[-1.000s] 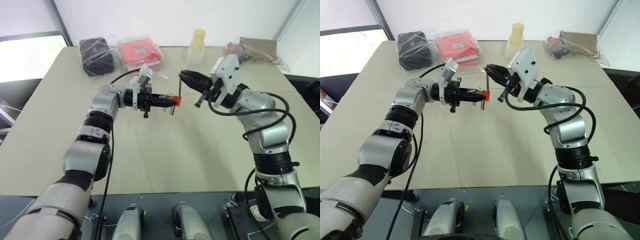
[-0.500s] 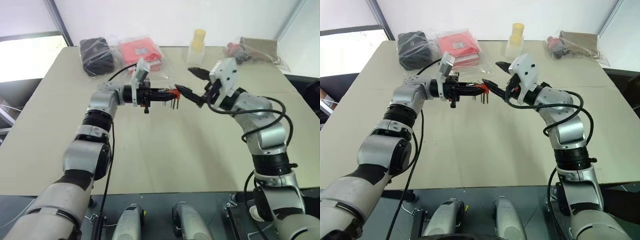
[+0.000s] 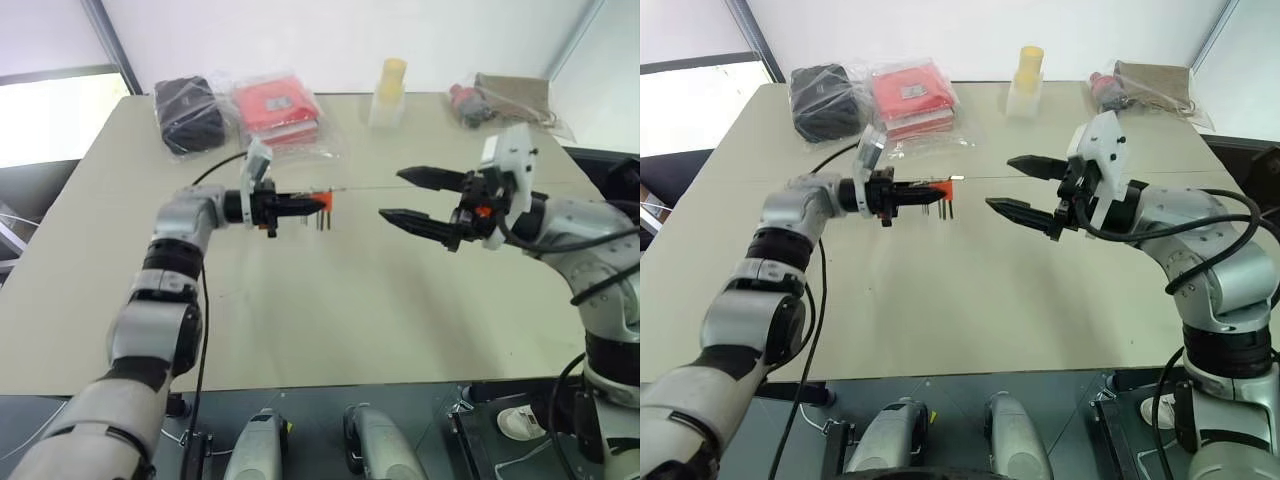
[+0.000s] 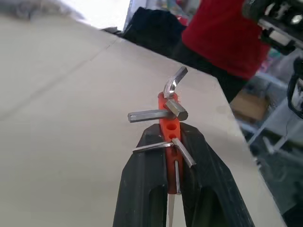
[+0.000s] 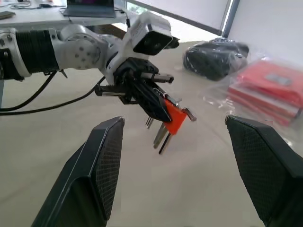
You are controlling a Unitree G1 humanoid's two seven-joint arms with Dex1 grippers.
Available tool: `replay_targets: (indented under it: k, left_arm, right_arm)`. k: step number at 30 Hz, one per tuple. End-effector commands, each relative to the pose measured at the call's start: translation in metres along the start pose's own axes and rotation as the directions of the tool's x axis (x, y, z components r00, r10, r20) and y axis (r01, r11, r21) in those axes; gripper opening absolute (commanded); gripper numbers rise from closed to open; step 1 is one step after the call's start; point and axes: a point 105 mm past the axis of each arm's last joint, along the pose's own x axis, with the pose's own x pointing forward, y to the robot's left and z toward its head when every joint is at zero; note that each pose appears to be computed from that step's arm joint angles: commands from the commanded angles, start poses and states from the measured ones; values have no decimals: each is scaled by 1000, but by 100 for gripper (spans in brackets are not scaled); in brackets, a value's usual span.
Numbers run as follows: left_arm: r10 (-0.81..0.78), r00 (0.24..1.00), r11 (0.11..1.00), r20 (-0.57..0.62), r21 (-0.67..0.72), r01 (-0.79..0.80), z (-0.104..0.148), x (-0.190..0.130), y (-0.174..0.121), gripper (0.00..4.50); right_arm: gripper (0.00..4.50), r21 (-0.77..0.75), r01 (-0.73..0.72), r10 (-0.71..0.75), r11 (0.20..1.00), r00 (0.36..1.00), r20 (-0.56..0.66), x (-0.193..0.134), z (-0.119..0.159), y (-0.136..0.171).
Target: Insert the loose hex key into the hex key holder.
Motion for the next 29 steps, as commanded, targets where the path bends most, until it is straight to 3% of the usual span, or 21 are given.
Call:
replay_targets:
  k: [1,5,9,10,12,16,18,20,22,29]
  left_arm:
    - [67,997,984,43,-169,-59,1,-22,-2,0]
    - [179,984,915,8,-369,-164,-25,-37,6,0]
    - [272,959,860,-75,-428,-277,-50,-46,17,0]
    - [297,948,842,-113,-438,-316,-58,-49,20,91]
    - [317,933,820,-170,-446,-360,-69,-54,23,168]
    - [470,831,767,-297,-327,-551,-85,-75,44,390]
    - [537,761,761,-363,-181,-623,-91,-92,52,445]
    - [614,681,739,-399,-12,-673,-89,-114,59,445]
    - [668,647,712,-366,64,-699,-73,-128,63,445]
    - [746,642,664,-176,278,-695,-25,-136,54,445]
  right_arm:
    - [351,-32,0,1,999,1000,11,1,2,6]
    - [351,-10,17,-17,1000,999,28,6,-3,6]
    - [351,0,23,-23,1000,998,50,12,-3,5]
    - [356,0,26,-26,1000,998,53,13,-4,4]
    - [356,-1,36,-35,999,998,60,14,-4,2]
    - [356,0,49,-49,999,996,70,14,-3,-1]
    - [356,-1,53,-53,999,996,69,13,-3,-1]
    - [356,-1,60,-60,998,996,65,11,-4,-1]
    - [356,-1,67,-67,998,996,53,7,-6,-1]
    - [356,29,154,-155,988,988,20,1,-26,-4]
